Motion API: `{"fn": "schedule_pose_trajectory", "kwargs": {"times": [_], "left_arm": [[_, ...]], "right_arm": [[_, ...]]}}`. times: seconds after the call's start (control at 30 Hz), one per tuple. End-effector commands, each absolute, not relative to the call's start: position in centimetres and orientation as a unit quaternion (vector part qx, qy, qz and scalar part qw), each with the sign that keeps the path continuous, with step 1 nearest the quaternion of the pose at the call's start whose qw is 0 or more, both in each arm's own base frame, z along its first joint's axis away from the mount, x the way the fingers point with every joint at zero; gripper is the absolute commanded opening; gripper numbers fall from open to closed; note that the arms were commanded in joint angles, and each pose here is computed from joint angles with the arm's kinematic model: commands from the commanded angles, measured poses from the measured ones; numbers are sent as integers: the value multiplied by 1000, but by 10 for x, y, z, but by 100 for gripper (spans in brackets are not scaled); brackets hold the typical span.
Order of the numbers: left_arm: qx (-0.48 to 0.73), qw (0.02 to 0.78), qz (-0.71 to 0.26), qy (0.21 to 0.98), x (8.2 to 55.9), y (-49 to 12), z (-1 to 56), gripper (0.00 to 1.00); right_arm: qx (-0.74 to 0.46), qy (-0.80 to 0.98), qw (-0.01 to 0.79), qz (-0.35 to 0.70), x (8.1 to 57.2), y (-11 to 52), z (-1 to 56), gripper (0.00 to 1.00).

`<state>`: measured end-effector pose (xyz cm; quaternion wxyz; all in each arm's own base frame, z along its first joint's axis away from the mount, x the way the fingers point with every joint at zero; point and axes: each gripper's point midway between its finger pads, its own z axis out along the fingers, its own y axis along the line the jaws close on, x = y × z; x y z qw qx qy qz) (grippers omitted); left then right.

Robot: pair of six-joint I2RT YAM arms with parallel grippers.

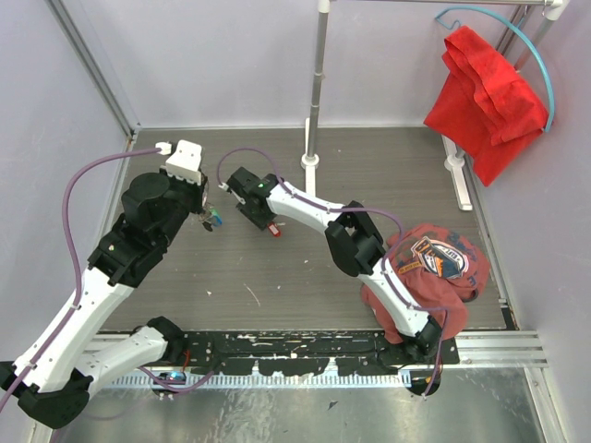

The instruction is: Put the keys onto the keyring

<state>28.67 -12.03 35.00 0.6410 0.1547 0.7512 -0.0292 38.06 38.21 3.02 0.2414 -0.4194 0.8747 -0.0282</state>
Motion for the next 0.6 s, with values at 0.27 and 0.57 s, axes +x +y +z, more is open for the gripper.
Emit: {"fn": "schedule_pose_trajectory", "kwargs": {"times": [0.27, 0.57], "left_arm": [[146, 668, -50, 728, 285, -123, 376, 0], [148, 669, -53, 727, 284, -124, 376, 0]], "right_arm": [[-423, 874, 238, -25, 378, 382, 40, 34], [-415, 874, 251, -13, 379, 386, 45, 13]]}}
